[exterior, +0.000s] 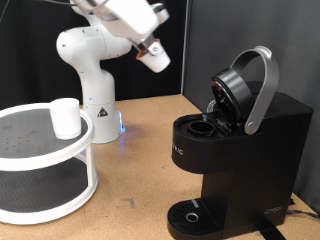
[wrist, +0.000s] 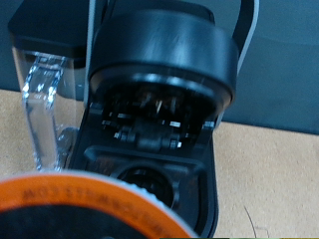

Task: Make a cup of coffee with the keurig machine

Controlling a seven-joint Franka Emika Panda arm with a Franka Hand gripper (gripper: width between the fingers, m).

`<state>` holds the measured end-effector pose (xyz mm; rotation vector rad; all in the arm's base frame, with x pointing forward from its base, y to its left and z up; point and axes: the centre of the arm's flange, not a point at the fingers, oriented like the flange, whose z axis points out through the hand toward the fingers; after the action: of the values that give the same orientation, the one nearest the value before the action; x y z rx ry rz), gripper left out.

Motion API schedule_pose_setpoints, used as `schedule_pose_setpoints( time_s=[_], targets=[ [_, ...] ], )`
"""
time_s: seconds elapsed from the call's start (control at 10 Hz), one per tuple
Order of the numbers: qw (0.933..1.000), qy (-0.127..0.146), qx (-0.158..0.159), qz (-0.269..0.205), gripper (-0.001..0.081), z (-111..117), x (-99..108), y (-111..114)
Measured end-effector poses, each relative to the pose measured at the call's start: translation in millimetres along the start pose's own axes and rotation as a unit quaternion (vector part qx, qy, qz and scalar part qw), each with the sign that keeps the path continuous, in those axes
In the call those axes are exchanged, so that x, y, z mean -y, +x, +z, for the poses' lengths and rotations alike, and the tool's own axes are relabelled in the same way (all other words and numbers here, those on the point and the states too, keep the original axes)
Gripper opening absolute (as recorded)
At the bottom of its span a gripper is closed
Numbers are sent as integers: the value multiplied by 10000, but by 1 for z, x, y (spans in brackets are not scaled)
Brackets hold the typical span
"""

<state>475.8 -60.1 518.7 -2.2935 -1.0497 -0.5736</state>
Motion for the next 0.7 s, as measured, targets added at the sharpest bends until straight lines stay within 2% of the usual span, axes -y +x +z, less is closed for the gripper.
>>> schedule_pose_setpoints(
  time_s=[0.4,0.7],
  targets=[
    [9997,113,151,-177,428,19,8,23],
    [9996,123,185,-154,428,23,8,22]
  ],
)
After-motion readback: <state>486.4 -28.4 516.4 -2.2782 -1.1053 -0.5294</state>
